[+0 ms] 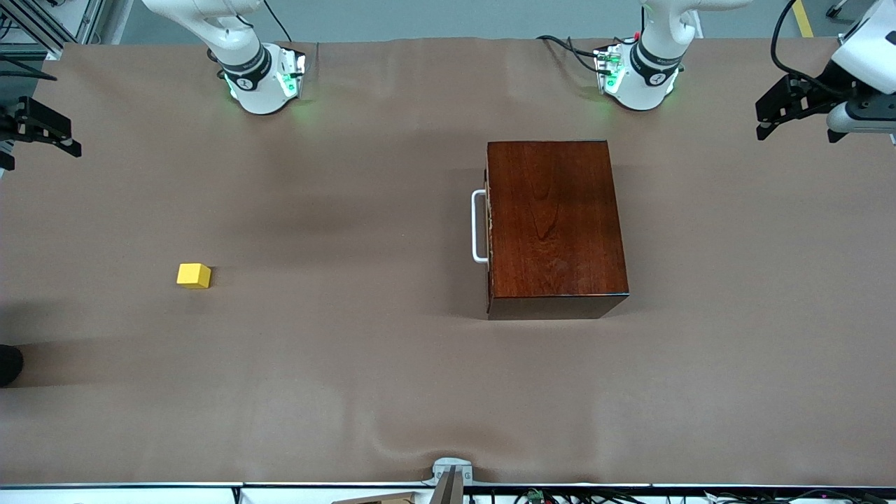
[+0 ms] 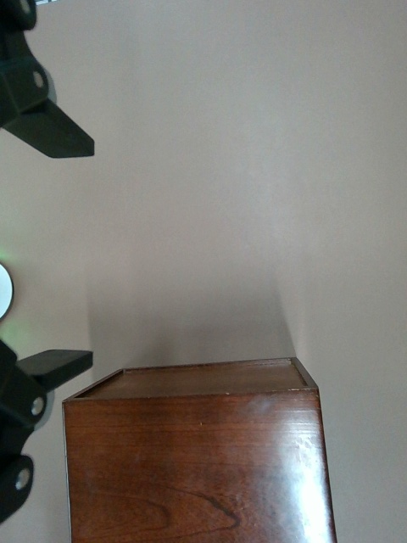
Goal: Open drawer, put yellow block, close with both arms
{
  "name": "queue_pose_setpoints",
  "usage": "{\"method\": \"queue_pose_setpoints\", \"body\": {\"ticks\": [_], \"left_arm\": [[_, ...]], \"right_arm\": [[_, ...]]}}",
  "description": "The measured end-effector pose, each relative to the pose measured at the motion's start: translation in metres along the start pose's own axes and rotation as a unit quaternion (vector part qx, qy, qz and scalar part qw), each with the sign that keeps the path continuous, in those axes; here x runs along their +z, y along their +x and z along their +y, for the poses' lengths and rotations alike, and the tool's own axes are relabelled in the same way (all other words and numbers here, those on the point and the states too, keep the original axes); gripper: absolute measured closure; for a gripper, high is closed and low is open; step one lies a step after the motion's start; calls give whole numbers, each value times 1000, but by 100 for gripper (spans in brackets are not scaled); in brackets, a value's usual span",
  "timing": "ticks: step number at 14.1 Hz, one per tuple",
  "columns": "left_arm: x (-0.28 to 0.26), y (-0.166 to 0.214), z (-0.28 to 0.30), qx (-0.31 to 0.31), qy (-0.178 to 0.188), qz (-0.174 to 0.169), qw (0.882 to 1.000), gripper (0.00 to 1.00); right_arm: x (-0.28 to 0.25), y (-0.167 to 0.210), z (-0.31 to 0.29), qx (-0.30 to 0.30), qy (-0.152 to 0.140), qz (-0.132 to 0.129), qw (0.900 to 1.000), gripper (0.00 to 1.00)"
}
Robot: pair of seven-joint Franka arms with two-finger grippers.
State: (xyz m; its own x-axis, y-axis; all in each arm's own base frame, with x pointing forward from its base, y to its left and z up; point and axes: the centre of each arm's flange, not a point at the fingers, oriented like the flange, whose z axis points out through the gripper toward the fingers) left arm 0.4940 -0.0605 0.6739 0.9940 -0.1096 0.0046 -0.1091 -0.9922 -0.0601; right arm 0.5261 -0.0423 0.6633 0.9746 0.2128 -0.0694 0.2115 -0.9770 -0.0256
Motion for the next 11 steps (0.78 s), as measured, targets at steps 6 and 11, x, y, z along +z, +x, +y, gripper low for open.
{"method": "queue_pose_setpoints", "body": {"ticks": [6, 11], "left_arm": [[-3, 8, 0, 0, -1, 2, 1000, 0], [3, 15, 76, -9, -1, -4, 1000, 0]], "right_arm": [[0, 0, 0, 0, 0, 0, 1000, 0], [0, 0, 0, 0, 0, 0, 1000, 0]]}}
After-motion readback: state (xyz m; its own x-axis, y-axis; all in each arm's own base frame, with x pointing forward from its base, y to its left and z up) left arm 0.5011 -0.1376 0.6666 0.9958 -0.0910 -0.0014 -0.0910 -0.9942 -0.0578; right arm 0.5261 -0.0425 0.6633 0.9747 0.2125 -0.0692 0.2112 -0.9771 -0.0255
